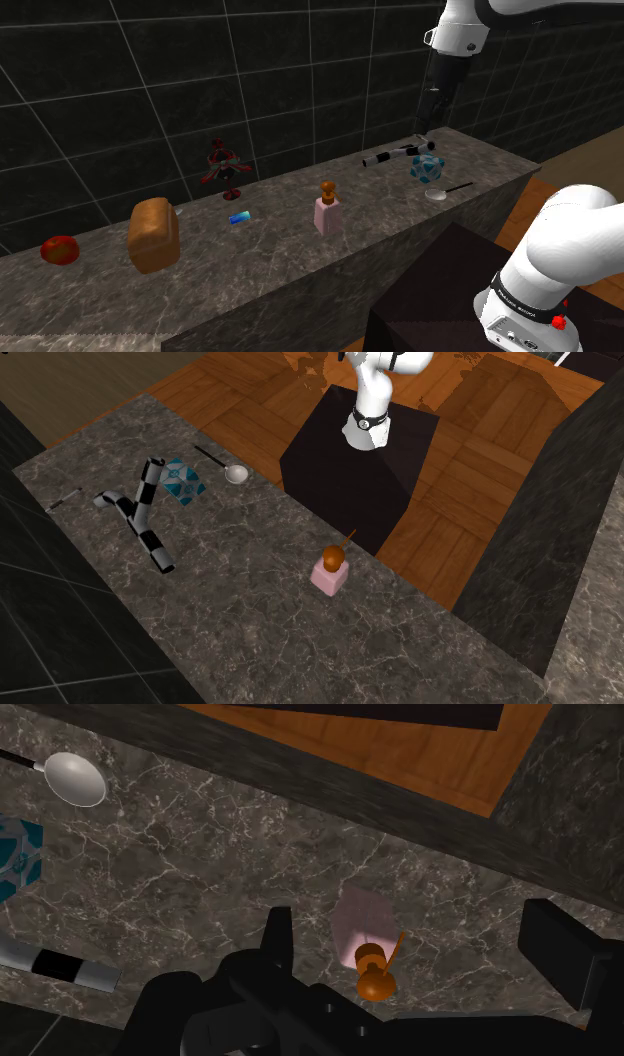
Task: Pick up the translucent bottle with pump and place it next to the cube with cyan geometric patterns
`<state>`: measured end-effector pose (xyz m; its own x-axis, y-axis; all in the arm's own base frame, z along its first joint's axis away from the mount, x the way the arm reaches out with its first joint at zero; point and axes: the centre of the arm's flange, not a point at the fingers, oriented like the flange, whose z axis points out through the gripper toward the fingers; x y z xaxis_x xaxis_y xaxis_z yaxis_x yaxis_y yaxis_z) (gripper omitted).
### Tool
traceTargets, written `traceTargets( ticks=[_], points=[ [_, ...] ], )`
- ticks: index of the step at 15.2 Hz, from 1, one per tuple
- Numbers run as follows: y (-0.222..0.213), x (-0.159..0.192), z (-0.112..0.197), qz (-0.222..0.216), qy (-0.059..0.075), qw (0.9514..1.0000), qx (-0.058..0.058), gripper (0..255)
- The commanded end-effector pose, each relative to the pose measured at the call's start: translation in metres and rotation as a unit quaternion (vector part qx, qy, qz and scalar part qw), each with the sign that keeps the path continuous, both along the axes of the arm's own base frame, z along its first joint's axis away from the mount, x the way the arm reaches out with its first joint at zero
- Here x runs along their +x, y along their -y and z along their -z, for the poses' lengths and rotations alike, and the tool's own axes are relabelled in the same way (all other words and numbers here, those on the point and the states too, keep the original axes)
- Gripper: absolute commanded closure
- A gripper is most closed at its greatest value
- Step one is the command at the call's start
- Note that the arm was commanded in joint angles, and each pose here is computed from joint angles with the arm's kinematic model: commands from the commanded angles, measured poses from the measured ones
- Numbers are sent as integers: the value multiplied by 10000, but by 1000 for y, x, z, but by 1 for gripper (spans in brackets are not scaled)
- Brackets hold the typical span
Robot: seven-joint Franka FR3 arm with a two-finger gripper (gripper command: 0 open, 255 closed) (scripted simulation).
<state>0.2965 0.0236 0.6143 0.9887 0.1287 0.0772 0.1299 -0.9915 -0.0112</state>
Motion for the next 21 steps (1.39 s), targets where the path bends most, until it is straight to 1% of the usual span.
traceTargets(
  ticks=[1,21],
  points=[
    [0,0,0,0,0,10000,0,0],
    [-40,161,196,-152,361,9990,227,0]
  ],
)
